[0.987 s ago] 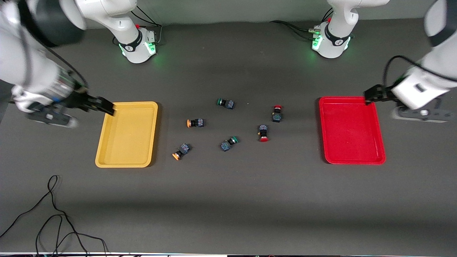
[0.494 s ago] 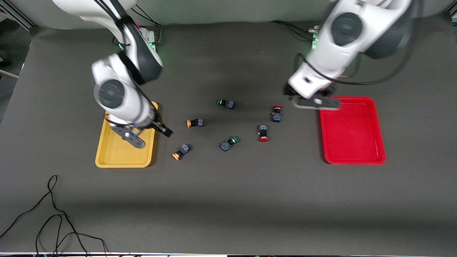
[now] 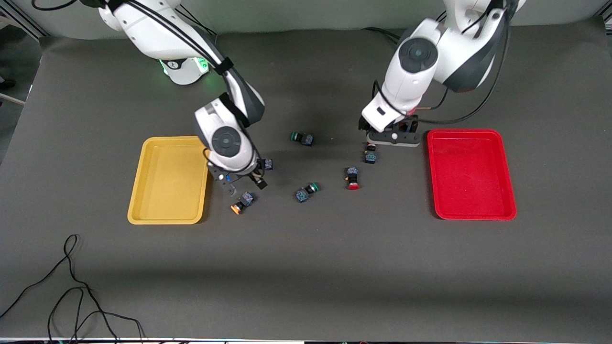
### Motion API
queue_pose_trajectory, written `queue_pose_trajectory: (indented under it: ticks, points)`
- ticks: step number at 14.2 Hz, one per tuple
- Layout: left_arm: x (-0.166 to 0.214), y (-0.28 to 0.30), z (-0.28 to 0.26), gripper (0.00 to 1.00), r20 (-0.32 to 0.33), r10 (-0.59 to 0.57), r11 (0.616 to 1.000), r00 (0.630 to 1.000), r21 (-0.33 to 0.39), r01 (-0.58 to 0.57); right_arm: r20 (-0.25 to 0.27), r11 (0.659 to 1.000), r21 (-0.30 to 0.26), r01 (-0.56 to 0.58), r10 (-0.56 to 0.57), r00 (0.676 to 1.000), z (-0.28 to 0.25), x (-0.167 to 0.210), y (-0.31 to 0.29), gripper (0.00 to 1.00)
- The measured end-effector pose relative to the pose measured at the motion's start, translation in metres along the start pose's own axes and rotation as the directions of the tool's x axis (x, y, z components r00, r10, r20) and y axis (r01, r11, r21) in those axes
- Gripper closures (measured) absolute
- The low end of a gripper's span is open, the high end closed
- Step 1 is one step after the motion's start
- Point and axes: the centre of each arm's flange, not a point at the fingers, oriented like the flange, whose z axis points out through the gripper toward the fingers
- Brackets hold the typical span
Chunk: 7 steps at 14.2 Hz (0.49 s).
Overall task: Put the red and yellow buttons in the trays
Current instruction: 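Grasp the yellow button with the right gripper while the left gripper grasps red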
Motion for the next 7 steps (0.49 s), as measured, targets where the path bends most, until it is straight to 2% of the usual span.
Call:
queue_pose_trajectory:
  ticks: [4, 7]
  points:
    - [-0.003, 0.001, 0.100, 0.00, 0.021, 0.004, 1.000, 1.000, -0.021, -0.004, 0.023, 1.000, -0.014, -0.016, 0.016, 1.000, 0.027, -0.025, 0.012, 0.00]
    - [-0.003, 0.004, 0.153, 0.00, 0.047, 0.004, 1.000, 0.999, -0.030, -0.003, 0.022, 1.000, -0.011, -0.017, 0.017, 1.000, 0.039, -0.027, 0.020, 0.02]
